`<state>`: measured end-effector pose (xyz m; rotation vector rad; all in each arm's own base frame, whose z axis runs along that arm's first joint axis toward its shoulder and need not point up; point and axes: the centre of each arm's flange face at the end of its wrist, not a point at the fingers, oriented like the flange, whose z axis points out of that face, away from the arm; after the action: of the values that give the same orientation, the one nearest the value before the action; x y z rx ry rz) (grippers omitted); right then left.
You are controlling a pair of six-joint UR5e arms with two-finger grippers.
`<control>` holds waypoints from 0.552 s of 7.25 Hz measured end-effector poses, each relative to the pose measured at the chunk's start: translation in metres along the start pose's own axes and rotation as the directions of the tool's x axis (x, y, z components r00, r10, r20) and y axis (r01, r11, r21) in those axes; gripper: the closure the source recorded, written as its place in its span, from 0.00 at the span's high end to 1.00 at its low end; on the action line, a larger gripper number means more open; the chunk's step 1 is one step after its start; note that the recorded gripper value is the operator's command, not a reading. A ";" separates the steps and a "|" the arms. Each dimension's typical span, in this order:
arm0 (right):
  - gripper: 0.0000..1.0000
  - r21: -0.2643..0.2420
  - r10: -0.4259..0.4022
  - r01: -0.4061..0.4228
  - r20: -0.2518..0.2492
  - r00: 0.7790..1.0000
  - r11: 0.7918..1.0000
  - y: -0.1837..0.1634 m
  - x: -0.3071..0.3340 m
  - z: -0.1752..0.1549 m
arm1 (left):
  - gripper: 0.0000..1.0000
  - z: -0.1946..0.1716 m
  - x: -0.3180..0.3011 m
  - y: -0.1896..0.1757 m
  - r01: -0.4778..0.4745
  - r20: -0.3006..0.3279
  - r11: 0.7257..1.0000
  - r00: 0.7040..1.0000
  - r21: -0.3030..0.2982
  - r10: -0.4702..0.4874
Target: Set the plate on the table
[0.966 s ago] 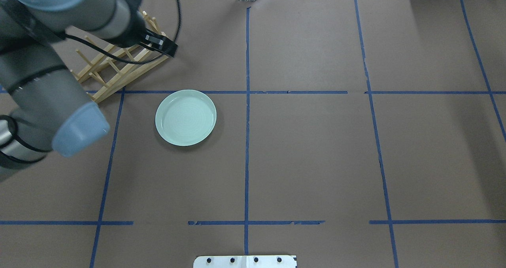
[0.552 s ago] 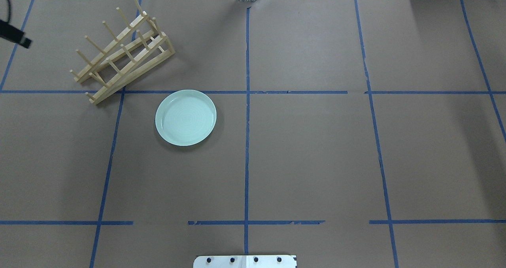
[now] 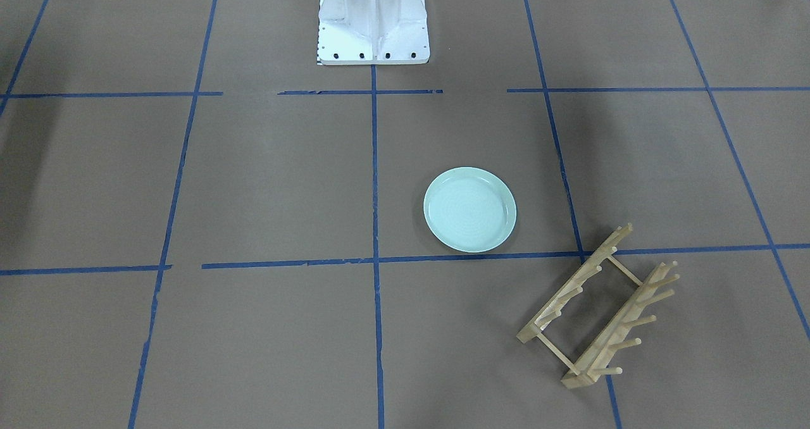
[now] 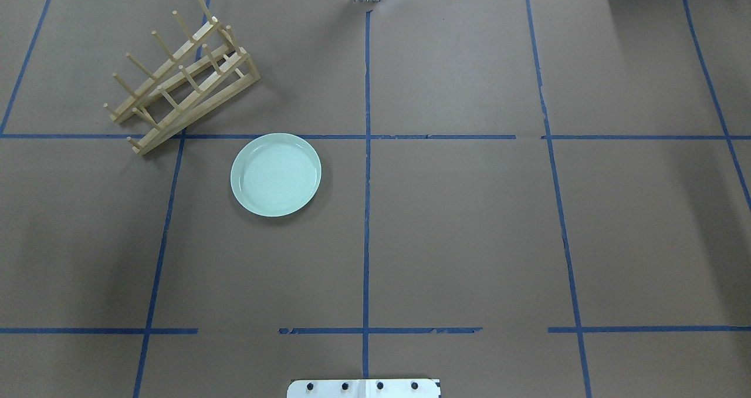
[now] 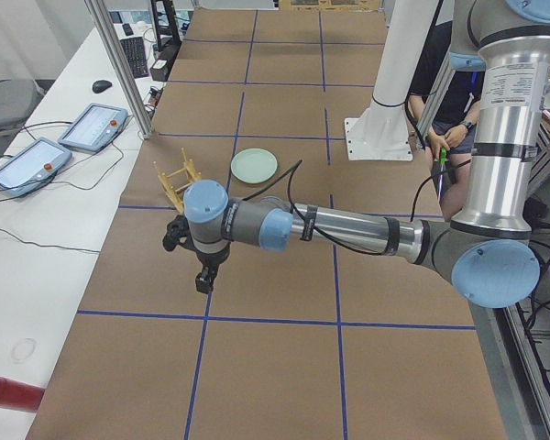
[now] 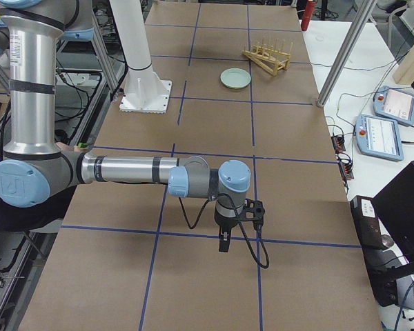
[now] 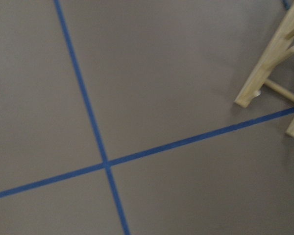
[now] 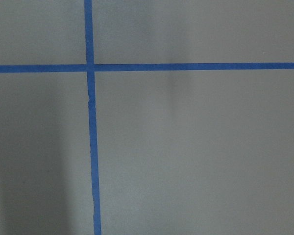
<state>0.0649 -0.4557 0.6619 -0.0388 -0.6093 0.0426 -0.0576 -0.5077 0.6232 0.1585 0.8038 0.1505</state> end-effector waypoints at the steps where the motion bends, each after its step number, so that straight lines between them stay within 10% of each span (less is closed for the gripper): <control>1: 1.00 0.000 0.000 0.000 0.000 1.000 1.000 0.000 0.000 0.000 | 1.00 0.005 -0.012 0.013 0.026 0.000 1.000 1.000 -0.013 -0.026; 4: 1.00 0.000 -0.001 0.001 0.001 1.000 1.000 0.000 0.000 0.000 | 1.00 0.012 -0.022 0.024 0.078 0.006 0.996 0.997 -0.032 -0.078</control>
<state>0.0646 -0.4557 0.6618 -0.0389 -0.6099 0.0420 -0.0656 -0.4892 0.6518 0.0965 0.8010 0.0893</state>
